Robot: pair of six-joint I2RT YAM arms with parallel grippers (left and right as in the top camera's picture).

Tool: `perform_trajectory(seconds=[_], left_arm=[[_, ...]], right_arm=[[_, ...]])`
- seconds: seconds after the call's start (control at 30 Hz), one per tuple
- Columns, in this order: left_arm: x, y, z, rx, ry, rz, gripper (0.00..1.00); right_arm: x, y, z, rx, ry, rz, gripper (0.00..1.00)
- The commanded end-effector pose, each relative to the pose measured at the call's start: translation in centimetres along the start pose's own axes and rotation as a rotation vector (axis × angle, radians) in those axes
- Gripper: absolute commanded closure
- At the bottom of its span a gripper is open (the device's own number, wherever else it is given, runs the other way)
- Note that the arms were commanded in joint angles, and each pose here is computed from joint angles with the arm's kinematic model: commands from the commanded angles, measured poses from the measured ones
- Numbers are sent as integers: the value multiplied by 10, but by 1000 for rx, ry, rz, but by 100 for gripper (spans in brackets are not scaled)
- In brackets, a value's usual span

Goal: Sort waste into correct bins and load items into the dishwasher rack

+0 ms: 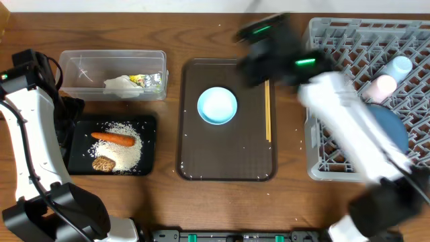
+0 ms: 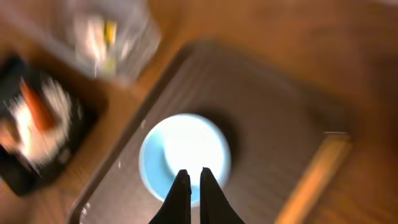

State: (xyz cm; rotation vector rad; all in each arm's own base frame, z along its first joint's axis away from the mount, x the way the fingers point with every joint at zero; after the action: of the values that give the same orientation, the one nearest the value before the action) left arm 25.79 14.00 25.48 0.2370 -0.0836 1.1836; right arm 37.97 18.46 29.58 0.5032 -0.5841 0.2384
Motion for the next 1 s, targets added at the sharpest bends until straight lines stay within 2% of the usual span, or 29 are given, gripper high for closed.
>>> perform_trajectory(seconds=[0.0, 0.17, 0.33, 0.43, 0.53, 0.57, 0.63, 0.73, 0.83, 0.9, 0.97], left_arm=[[0, 2, 1, 5, -2, 16, 2], [0, 2, 1, 5, -2, 16, 2], [0, 2, 1, 5, -2, 16, 2], [0, 2, 1, 5, -2, 16, 2], [0, 2, 1, 5, -2, 16, 2], [0, 2, 1, 5, -2, 16, 2], [0, 2, 1, 5, -2, 16, 2], [0, 2, 1, 5, -2, 16, 2], [0, 2, 1, 5, -2, 16, 2], [0, 2, 1, 5, -2, 16, 2], [0, 2, 1, 5, -2, 16, 2]], right_arm=[[19, -39, 70, 131, -111, -114, 99], [24, -120, 147, 216, -267, -247, 99], [12, -176, 184, 283, -348, -340, 99], [7, -188, 192, 377, -371, -298, 99], [3, -180, 185, 427, -349, -235, 99], [3, -175, 180, 430, -336, -205, 95], [5, -161, 167, 429, -301, -149, 84], [7, -132, 129, 311, -186, -87, 59], [3, -94, 82, 139, -45, 12, 54], [-3, -66, 55, 87, 25, 88, 53], [-13, -34, 20, 56, 103, 176, 47]])
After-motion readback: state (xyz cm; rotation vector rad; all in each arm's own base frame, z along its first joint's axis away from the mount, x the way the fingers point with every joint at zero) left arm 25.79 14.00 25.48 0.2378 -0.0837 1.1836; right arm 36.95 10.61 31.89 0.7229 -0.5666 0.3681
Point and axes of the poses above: each gripper's point midway between its finger pads, its own z axis back along the fingers, its own y axis along the line the jaws close on, x = y × z, the point moved 8 cm from there along z, back along the fingers, and after that the axes turned 12 degrees about -z, right-handed, at the moved point
